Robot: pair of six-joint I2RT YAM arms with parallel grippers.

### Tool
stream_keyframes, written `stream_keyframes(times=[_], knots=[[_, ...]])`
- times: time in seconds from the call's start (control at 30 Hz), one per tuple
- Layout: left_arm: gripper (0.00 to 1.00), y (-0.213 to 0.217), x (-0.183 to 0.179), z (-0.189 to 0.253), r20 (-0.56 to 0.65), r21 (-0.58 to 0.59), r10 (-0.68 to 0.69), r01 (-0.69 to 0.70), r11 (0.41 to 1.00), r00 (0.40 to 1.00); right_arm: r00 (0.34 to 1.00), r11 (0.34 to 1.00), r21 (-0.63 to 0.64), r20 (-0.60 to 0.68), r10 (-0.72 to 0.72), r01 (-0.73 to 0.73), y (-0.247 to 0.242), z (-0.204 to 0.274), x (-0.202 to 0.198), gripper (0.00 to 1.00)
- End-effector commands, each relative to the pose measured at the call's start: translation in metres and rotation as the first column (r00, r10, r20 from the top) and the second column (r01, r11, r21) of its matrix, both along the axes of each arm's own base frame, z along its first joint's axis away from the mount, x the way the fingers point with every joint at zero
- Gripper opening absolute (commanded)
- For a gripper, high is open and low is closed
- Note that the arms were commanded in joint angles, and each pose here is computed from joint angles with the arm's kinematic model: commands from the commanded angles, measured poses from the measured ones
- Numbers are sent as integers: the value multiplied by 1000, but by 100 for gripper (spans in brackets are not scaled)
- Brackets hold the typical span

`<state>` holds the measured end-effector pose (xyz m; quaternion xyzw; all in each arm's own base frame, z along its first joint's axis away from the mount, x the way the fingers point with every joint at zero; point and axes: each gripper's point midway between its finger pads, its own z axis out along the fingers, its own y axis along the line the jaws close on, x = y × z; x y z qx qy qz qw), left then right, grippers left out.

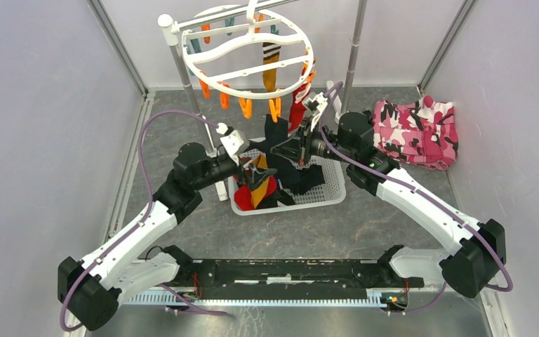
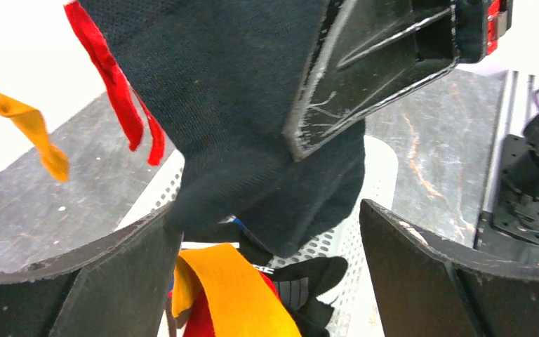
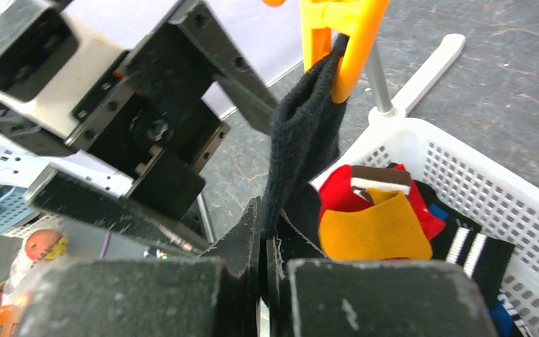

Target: Remove the socks clipped to the hanger

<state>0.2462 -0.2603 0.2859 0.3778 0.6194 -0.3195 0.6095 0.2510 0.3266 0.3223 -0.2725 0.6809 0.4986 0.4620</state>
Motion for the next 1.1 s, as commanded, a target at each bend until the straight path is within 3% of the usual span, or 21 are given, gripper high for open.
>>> stream_keyframes(times=[0.0, 0.1, 0.2, 0.47, 0.6, 0.7, 0.73, 0.77, 0.8, 0.83, 0.93, 1.07], knots=[[100, 2, -6, 15, -85, -102, -138, 129, 986, 987, 996, 994, 67, 25, 90, -91, 8, 29, -15, 1], [100, 9, -3, 15, -140, -133, -235, 216, 967, 962, 995, 992, 73, 25, 98, -100, 8, 30, -17, 1], [100, 6, -18, 19, -100, -125, -343, 330, 936, 934, 993, 990, 78, 24, 115, -117, 9, 32, -19, 2], [94, 2, -26, 30, -75, -127, -396, 386, 914, 915, 989, 985, 95, 15, 145, -145, 16, 32, -18, 5], [78, 0, -20, 32, -81, -130, -387, 376, 918, 918, 989, 984, 96, 16, 147, -148, 16, 34, -18, 8], [55, 0, -18, 31, -84, -129, -388, 376, 918, 918, 991, 986, 98, 29, 130, -132, 14, 38, -16, 12], [45, 0, -17, 30, -86, -127, -383, 371, 920, 920, 992, 988, 94, 33, 122, -125, 14, 40, -15, 14], [29, 0, -16, 29, -89, -125, -376, 364, 923, 922, 993, 990, 88, 39, 108, -111, 12, 41, -13, 17], [13, 0, -15, 28, -91, -121, -372, 361, 925, 924, 994, 991, 86, 45, 98, -102, 12, 43, -12, 24], [4, 1, -13, 27, -92, -116, -362, 351, 929, 928, 995, 993, 83, 51, 85, -89, 11, 44, -10, 32], [2, 2, -12, 26, -97, -116, -350, 339, 934, 932, 998, 998, 57, 70, 4, -8, 6, 48, 4, 55], [2, 3, -11, 25, -102, -115, -332, 320, 940, 938, 978, 989, 55, 146, -147, 140, -8, 69, 27, 73]])
